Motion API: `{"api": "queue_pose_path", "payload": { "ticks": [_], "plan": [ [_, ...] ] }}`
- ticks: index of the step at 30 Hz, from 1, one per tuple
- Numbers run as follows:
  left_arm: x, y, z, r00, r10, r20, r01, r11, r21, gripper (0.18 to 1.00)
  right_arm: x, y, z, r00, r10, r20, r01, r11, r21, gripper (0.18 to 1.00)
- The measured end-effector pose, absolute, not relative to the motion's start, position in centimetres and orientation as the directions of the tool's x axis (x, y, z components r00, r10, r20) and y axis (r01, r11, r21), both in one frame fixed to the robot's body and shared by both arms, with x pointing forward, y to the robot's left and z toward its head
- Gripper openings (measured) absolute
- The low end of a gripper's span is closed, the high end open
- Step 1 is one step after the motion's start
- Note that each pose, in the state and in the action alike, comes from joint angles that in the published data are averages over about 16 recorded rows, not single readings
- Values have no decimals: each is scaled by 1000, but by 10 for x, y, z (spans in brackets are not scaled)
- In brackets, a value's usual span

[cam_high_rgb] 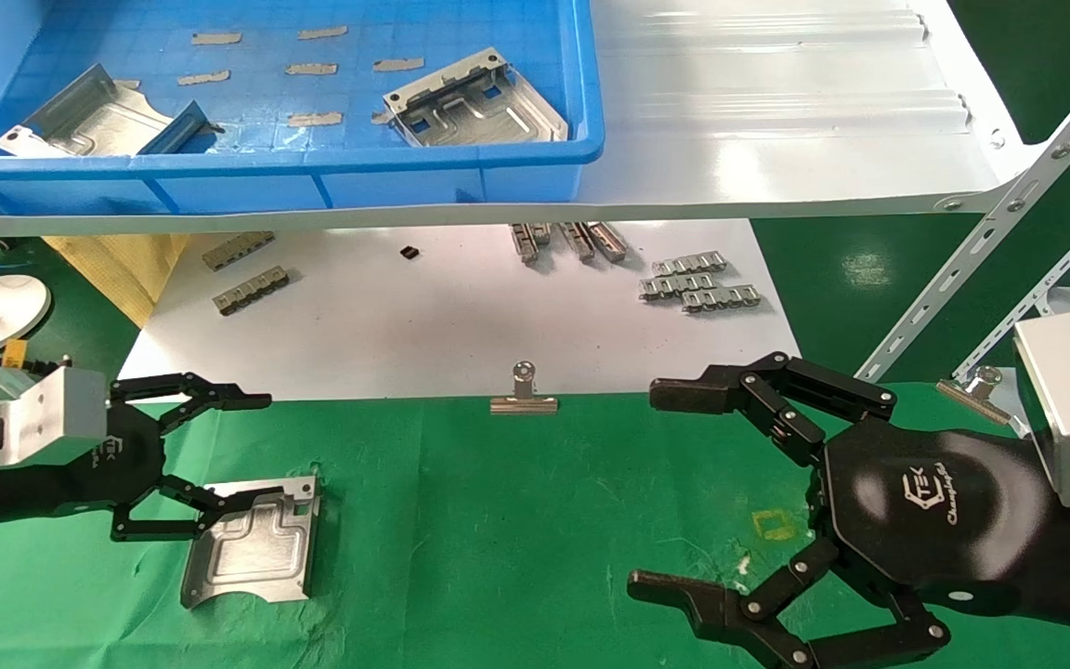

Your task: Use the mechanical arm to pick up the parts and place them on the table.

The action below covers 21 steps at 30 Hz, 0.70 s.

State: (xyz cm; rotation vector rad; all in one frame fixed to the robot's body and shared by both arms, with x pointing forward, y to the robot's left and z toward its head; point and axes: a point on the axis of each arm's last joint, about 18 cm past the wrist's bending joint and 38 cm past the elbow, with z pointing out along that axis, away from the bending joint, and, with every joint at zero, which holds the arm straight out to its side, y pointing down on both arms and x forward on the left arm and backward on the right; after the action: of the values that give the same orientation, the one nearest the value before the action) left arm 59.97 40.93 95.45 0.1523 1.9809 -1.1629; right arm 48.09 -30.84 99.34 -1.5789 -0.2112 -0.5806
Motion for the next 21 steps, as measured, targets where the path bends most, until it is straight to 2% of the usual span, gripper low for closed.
{"api": "queue_pose_path", "payload": {
  "ticks": [9,15,21],
  "plan": [
    [598,401,956,-670,-279,-688,483,541,-689,852,481,-308,993,851,-209,482,470,-107,-876,1000],
    [594,389,958,-686,-287,-669,493,494,-716,936,481,-308,993,851,-209,482,470,-107,-876,1000],
    [587,376,962,-706,-291,-646,502,439,-746,982,481,-308,993,851,-209,482,470,-107,-876,1000]
  ]
}}
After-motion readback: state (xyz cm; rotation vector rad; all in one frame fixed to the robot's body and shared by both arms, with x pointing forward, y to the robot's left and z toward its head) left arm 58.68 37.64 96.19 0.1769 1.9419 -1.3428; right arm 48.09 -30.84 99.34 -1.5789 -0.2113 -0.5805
